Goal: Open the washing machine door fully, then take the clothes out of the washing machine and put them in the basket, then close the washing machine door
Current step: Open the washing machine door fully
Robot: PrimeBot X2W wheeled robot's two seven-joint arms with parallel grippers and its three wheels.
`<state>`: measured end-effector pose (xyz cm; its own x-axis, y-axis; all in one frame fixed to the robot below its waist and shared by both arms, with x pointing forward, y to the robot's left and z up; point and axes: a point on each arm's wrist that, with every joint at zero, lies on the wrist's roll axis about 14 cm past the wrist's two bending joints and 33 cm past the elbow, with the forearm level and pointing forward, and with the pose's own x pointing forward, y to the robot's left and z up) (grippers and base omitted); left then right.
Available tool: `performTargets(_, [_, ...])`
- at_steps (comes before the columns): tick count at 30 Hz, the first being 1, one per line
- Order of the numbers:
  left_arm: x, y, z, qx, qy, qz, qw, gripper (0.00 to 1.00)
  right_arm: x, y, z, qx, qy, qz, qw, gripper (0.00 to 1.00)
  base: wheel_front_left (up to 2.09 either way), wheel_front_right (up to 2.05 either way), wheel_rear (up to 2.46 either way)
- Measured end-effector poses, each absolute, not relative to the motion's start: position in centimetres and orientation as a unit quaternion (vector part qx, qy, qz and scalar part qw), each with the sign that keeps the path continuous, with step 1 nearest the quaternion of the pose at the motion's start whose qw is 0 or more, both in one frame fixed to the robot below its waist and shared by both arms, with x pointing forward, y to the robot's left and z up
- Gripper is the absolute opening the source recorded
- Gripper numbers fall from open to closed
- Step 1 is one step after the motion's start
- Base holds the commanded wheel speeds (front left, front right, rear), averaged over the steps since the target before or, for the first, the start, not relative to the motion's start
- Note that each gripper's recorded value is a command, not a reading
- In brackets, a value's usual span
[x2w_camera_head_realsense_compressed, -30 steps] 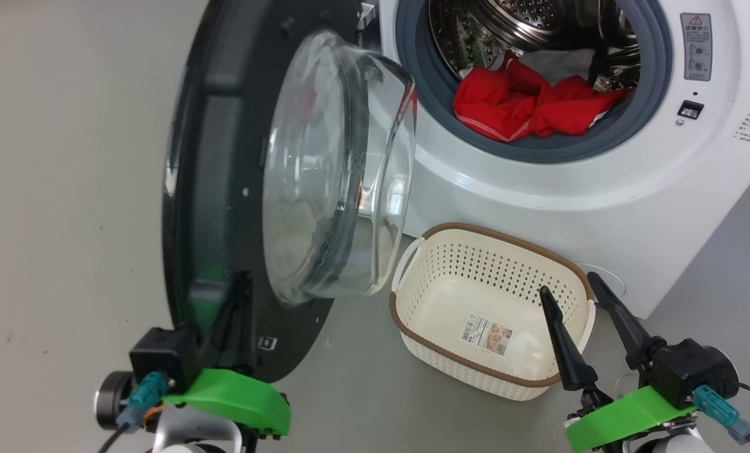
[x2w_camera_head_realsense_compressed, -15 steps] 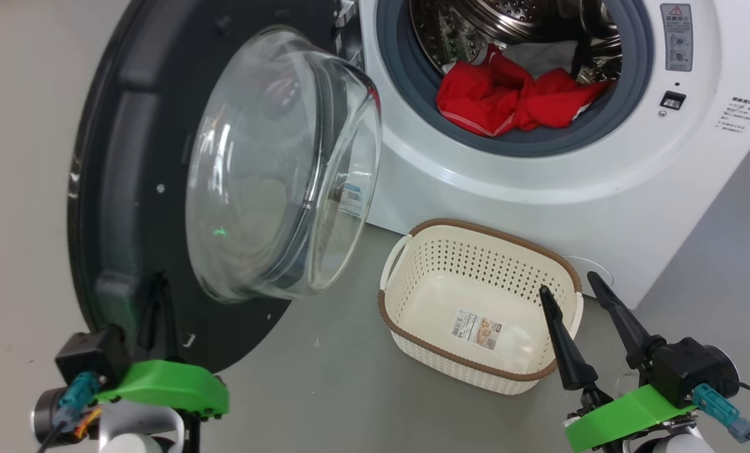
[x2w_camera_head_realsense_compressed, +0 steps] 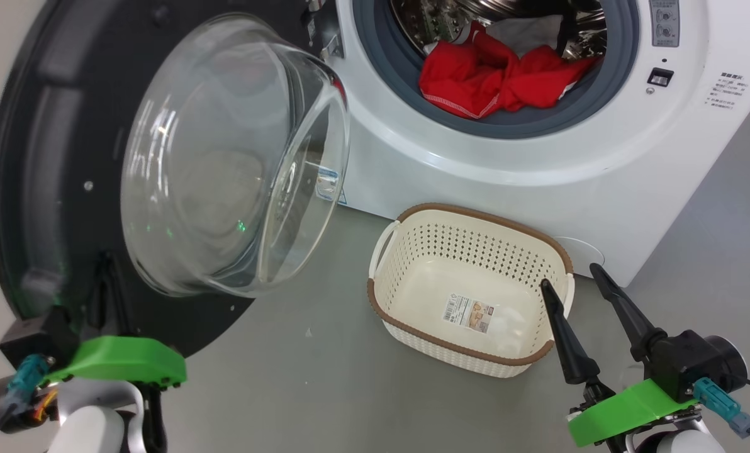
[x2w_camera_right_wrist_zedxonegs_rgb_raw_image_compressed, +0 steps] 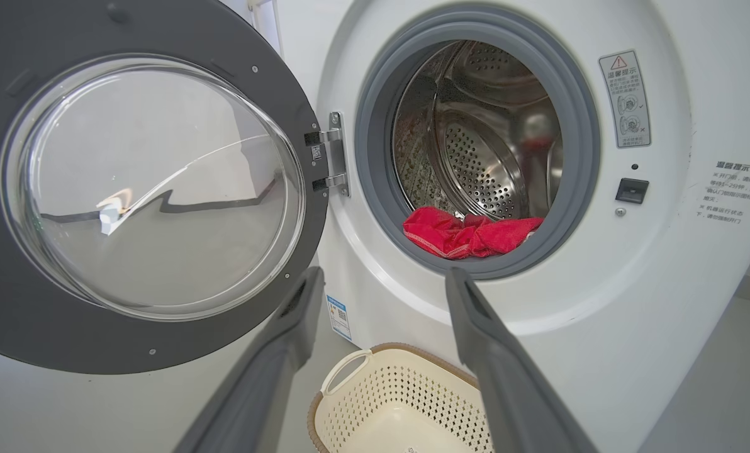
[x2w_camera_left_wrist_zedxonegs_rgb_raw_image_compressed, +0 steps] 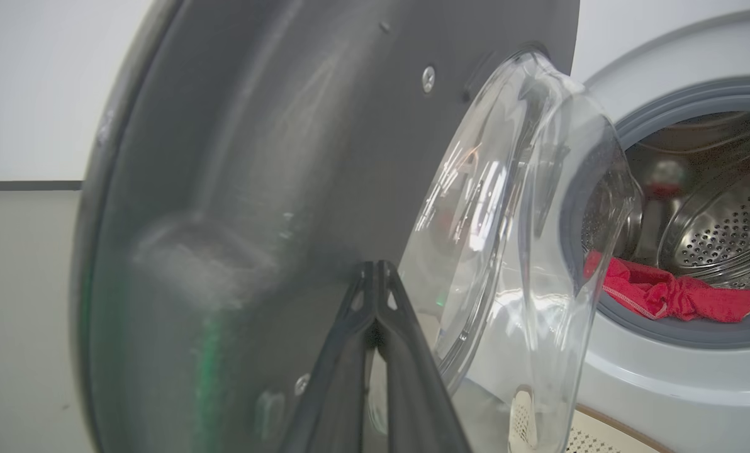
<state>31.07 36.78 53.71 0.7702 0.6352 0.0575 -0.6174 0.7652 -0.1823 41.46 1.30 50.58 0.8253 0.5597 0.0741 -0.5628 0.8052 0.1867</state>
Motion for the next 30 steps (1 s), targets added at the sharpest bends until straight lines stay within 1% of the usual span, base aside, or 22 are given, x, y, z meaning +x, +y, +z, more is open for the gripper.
performTargets(13, [31.9,39.7,53.8,-0.090,-0.064,0.369,0.923,0.00,42.1,0.8,50.4,0.091,-0.002,0.289,0.953,1.00,0.00,0.00,0.00])
performTargets(30, [33.4,41.2,54.4,-0.081,-0.073,0.377,0.920,0.00,42.6,1.5,49.5,0.079,0.015,0.299,0.951,1.00,0.00,0.00,0.00])
